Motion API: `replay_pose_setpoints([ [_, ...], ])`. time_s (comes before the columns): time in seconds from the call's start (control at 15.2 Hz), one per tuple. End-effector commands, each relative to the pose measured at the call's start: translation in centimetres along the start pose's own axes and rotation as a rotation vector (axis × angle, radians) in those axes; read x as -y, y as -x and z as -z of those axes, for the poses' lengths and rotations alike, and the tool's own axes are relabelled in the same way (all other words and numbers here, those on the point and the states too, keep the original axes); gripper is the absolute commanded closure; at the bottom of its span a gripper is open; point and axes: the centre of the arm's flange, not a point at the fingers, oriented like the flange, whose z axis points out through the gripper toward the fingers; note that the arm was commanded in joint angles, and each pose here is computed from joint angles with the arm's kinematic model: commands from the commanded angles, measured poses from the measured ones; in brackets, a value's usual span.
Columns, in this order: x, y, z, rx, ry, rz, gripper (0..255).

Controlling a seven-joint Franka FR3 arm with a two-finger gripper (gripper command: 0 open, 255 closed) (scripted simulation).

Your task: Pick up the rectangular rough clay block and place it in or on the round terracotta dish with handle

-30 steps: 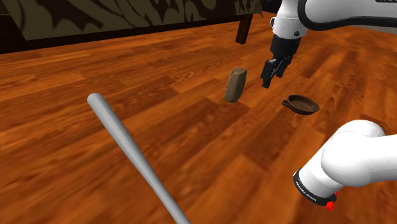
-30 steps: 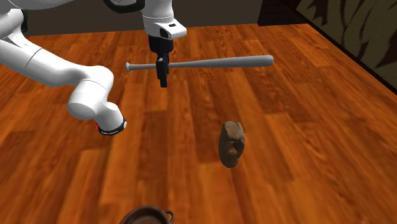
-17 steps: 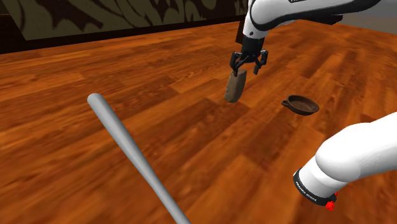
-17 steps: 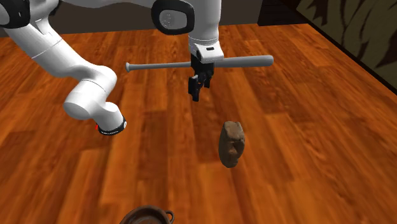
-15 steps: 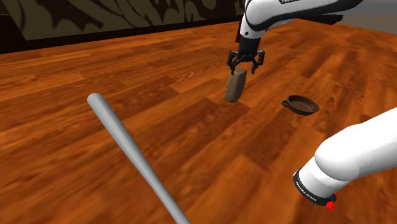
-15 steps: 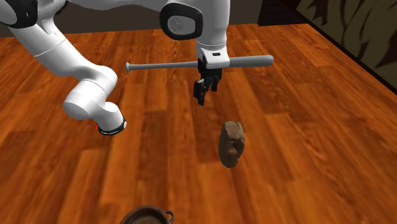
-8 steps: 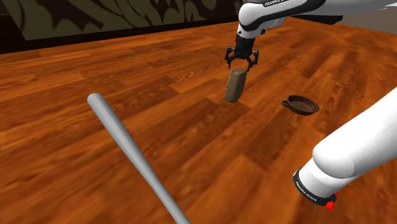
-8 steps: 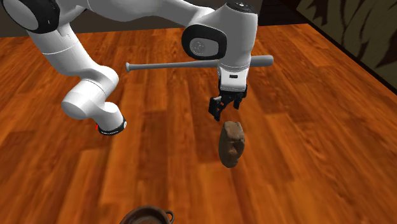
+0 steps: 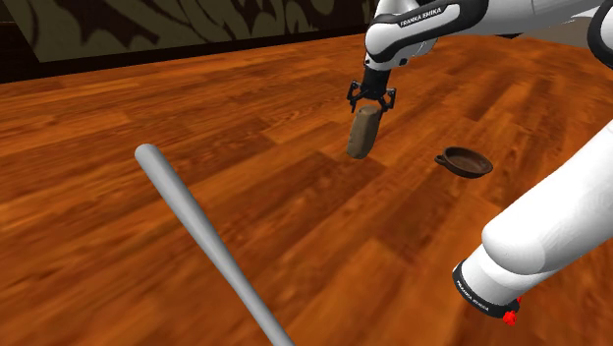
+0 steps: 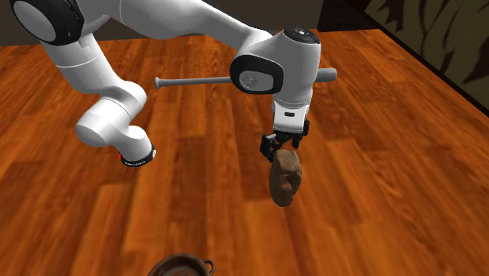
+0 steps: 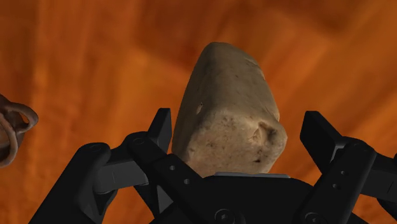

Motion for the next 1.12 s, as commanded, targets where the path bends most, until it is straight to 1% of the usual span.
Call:
replay_pose_setpoints([
  [0.0,-0.03,0.01,-0.79,0.000,0.000,0.000,0],
  [0.46,-0.03,0.00,-0.79,0.000,0.000,0.000,0],
  [0.53,-0.03,0.00,-0.79,0.000,0.000,0.000,255],
  [1.06,-0.02,-0.01,-0.80,0.000,0.000,0.000,255],
])
